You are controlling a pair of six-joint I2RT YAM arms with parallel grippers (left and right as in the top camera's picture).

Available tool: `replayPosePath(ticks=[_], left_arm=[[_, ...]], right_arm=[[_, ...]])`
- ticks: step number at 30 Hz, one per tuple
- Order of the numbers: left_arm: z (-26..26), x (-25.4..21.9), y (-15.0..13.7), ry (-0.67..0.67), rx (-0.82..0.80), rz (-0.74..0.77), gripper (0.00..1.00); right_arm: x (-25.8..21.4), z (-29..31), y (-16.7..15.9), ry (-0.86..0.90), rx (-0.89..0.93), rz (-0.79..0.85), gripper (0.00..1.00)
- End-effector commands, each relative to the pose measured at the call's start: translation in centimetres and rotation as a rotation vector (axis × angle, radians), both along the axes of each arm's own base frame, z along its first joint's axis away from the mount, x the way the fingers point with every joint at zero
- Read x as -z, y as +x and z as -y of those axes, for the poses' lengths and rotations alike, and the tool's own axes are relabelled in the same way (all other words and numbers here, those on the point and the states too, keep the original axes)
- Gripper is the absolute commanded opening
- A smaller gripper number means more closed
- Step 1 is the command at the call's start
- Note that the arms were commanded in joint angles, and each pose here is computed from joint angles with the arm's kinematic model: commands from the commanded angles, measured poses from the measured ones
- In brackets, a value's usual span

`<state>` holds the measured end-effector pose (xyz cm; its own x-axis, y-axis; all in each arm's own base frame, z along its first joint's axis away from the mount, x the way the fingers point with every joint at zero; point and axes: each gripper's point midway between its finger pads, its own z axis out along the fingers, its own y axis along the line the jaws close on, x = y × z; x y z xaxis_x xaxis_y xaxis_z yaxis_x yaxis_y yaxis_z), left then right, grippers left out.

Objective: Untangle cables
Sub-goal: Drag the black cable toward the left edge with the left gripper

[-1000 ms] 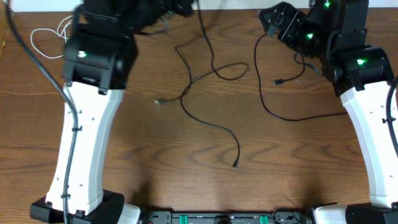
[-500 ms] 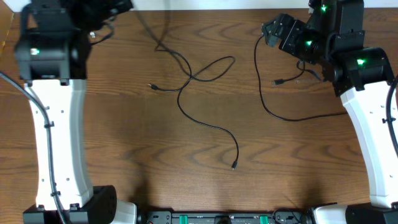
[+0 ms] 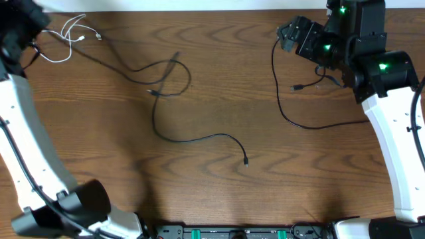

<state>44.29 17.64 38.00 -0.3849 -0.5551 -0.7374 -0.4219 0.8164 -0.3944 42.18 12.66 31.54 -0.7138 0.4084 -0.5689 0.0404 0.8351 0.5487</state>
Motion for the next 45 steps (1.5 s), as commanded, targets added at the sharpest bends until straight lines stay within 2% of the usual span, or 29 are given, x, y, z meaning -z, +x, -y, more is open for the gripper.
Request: replayPosePath(ticks=[1, 7, 13, 17, 25, 29, 35, 45], left_arm=[[-3.6, 2.4, 0.1, 0.073, -0.019, -0.076, 0.07], [-11.4, 8.8, -1.1, 0.098, -0.234, -0.253, 0.07], [-16.6, 15.0, -1.0, 0.058, -0.304, -0.33, 0.07], [-19.5, 18.6, -0.3, 0.138, -0.252, -0.383, 0.07], [-24.9, 24.0, -1.5, 0.233, -0.378, -0.493, 0.08], [-27.4, 25.1, -2.3, 0.294, -0.413, -0.515, 0.08], [-29.9, 23.3, -2.0, 0.432, -0.379, -0.481, 0.08], [-31.9, 24.5, -3.3, 0.393, -0.374, -0.446, 0.09]], right_arm=[[-0.1, 0.0, 0.0, -0.017, -0.006, 0.009, 0.98], [-0.1, 0.0, 0.0, -0.017, -0.006, 0.007, 0.98], [-0.1, 0.0, -0.1, -0.018, -0.006, 0.006, 0.98], [-0.1, 0.0, -0.1, -0.018, -0.006, 0.005, 0.97], [-0.1, 0.0, 0.0, -0.017, -0.005, 0.009, 0.96], [0.0, 0.0, -0.1, -0.019, -0.006, 0.002, 0.97], [0.3, 0.1, -0.4, -0.022, -0.006, -0.014, 0.96], [0.7, 0.0, -0.2, -0.024, -0.006, -0.023, 0.96]])
